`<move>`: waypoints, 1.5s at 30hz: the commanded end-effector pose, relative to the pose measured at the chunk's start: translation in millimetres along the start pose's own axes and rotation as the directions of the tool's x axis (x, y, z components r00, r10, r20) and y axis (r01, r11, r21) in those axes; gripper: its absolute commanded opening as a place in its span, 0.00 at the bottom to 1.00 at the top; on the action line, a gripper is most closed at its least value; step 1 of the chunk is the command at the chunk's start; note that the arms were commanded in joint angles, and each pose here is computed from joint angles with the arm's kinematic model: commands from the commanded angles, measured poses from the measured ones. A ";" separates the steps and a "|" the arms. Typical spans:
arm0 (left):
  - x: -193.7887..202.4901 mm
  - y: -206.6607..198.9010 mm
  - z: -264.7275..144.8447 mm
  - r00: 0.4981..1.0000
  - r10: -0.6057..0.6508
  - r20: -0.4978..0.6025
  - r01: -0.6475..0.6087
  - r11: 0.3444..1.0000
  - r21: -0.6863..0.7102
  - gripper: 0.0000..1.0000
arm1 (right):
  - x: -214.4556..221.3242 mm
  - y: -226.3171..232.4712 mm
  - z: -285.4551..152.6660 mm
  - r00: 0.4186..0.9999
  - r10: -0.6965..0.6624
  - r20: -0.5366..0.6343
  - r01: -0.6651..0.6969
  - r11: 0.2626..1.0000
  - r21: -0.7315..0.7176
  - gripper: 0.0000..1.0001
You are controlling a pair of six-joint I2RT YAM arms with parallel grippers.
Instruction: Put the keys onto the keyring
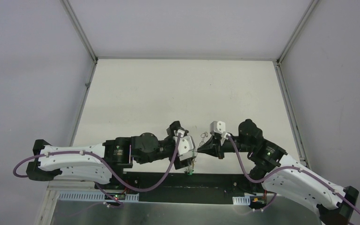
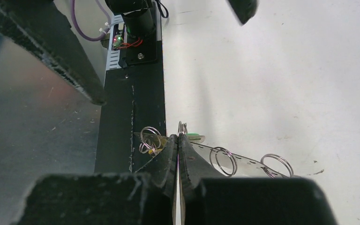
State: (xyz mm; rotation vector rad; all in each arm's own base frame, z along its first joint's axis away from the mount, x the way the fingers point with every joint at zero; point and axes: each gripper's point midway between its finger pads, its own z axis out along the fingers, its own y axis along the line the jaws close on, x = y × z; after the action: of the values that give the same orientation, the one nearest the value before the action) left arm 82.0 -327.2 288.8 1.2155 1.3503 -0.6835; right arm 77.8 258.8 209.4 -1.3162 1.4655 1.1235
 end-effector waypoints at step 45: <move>-18.6 49.3 -26.6 0.716 -0.697 -0.040 0.653 0.649 0.390 0.62 | -129.1 -10.2 21.2 0.914 0.256 0.313 -0.245 0.967 -0.077 0.00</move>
State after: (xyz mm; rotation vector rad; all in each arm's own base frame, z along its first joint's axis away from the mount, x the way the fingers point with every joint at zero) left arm 120.4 -295.6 309.1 0.8434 1.6898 -1.5435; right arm 105.7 305.7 281.6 -0.9365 1.5341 1.3890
